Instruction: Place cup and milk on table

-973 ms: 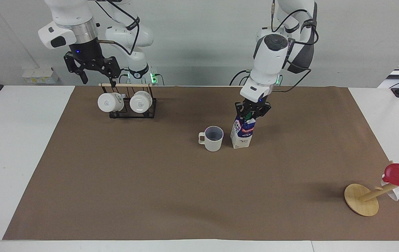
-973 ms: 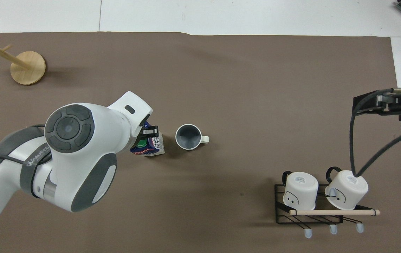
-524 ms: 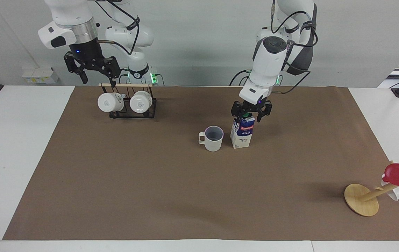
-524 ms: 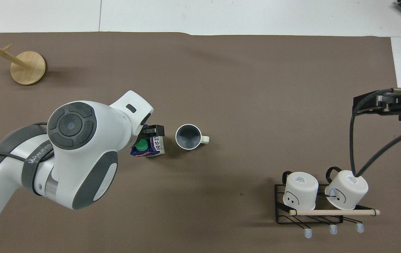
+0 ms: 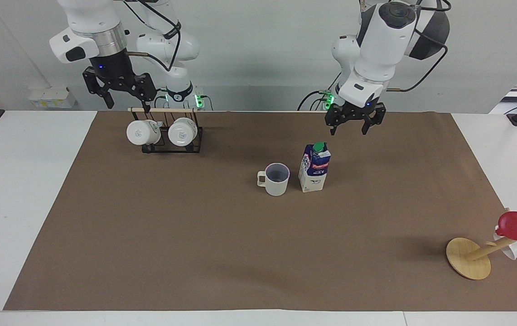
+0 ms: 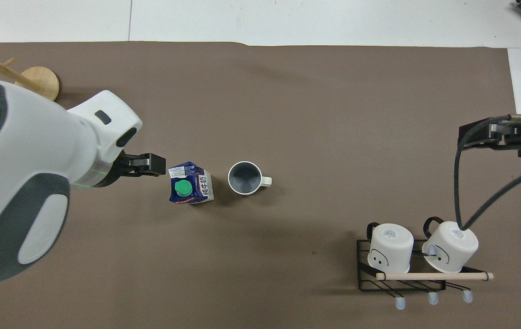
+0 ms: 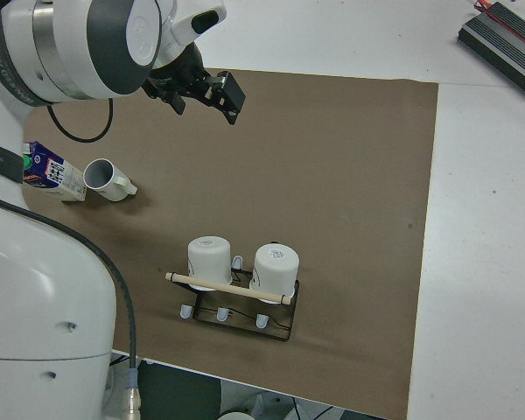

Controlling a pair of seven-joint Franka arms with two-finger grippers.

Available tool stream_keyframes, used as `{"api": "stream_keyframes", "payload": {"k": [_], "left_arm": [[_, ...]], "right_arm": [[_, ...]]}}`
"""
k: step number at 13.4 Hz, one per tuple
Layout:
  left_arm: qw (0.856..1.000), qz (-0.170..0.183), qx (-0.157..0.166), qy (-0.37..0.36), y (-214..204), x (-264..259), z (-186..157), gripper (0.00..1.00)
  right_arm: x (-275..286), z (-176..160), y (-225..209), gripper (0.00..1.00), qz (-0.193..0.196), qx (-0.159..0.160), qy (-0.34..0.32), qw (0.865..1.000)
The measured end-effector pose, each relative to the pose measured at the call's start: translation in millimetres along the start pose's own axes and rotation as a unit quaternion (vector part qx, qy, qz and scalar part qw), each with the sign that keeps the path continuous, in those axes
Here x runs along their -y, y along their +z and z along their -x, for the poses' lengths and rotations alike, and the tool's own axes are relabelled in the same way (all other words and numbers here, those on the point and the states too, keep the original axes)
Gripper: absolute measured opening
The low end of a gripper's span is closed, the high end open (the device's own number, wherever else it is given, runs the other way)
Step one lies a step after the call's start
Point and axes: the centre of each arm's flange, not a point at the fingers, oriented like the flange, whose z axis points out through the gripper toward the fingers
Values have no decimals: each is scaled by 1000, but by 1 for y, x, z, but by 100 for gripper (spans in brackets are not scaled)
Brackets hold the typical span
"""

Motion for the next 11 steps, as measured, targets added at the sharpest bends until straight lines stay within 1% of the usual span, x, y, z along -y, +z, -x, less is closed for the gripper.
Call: {"api": "stream_keyframes", "payload": {"k": [5,8,11], "left_arm": [[999,-12,20,24,-36,98,11,100],[999,-13,28,24,-49,125,18,100],[999,-12,29,24,-51,134,19,100]], "right_arm": [[0,-2,-1,100,-2,-8,0,1000],[1,-2,-1,100,-2,-9,0,1000],[1,-2,-1,100,-2,-9,0,1000]]}}
